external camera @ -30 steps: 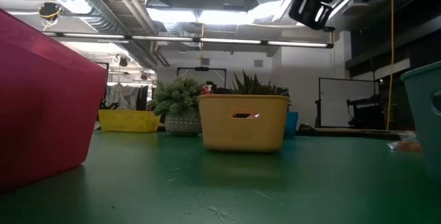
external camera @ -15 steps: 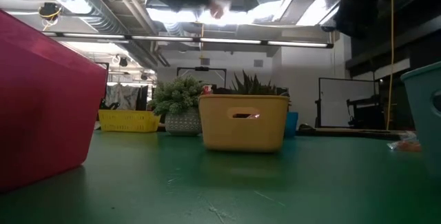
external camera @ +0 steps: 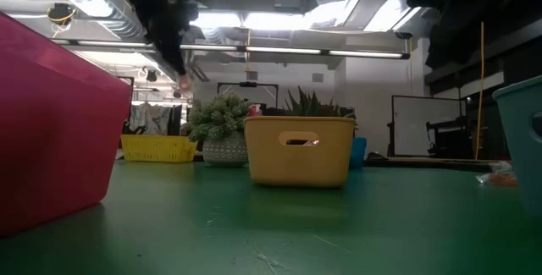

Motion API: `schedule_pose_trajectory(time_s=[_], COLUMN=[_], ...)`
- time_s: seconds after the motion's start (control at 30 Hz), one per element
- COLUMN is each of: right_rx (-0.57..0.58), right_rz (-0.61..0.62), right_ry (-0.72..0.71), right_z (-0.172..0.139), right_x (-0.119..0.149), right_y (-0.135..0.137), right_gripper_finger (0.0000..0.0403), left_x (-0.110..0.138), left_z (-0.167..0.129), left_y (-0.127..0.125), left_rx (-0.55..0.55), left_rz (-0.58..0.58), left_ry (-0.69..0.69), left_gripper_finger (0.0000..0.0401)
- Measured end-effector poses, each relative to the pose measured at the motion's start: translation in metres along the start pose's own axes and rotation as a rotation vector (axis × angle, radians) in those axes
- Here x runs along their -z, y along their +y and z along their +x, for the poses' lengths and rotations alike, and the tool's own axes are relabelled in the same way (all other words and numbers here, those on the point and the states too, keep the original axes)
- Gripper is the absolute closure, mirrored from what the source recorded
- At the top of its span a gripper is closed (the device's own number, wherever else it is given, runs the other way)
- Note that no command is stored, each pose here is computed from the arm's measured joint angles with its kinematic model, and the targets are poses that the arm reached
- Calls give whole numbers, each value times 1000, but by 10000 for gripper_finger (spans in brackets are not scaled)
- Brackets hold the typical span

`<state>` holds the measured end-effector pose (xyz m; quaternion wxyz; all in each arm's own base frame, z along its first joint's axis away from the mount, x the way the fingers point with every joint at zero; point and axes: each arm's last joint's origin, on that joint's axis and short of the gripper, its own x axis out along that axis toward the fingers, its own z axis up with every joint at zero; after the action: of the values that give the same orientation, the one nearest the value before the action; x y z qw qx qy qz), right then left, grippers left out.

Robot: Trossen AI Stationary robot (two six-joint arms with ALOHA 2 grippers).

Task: Sort candy
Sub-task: Put the orange gummy into the yellow bin, then put the blue gummy into the yellow bin

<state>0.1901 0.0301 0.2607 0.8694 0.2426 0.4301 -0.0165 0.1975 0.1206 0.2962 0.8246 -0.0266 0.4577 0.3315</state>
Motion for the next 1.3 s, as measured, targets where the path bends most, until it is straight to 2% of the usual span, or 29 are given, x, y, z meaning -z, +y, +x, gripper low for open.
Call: schedule_pose_trajectory(time_s=[0.27, 0.6, 0.7, 0.83, 1.0, 1.3], right_rx=[1, 0, 0, 1, 1, 2], right_rz=[0, 0, 0, 0, 0, 0], right_ry=[1, 2, 2, 2, 2, 1], right_z=[0, 0, 0, 0, 0, 0], right_x=[0, 0, 0, 0, 0, 0], right_y=[0, 0, 0, 0, 0, 0], right_gripper_finger=[221, 221, 221, 221, 221, 221], left_x=[9, 17, 19, 21, 23, 54], left_z=[22, 48, 53, 55, 54, 41], left_y=[50, 70, 74, 77, 77, 69], left_rx=[-143, -199, -239, -278, -274, -98], left_rz=[-171, -231, -233, -237, -234, -162], left_ry=[105, 216, 250, 268, 290, 635], left_gripper_finger=[401, 398, 375, 325, 276, 267])
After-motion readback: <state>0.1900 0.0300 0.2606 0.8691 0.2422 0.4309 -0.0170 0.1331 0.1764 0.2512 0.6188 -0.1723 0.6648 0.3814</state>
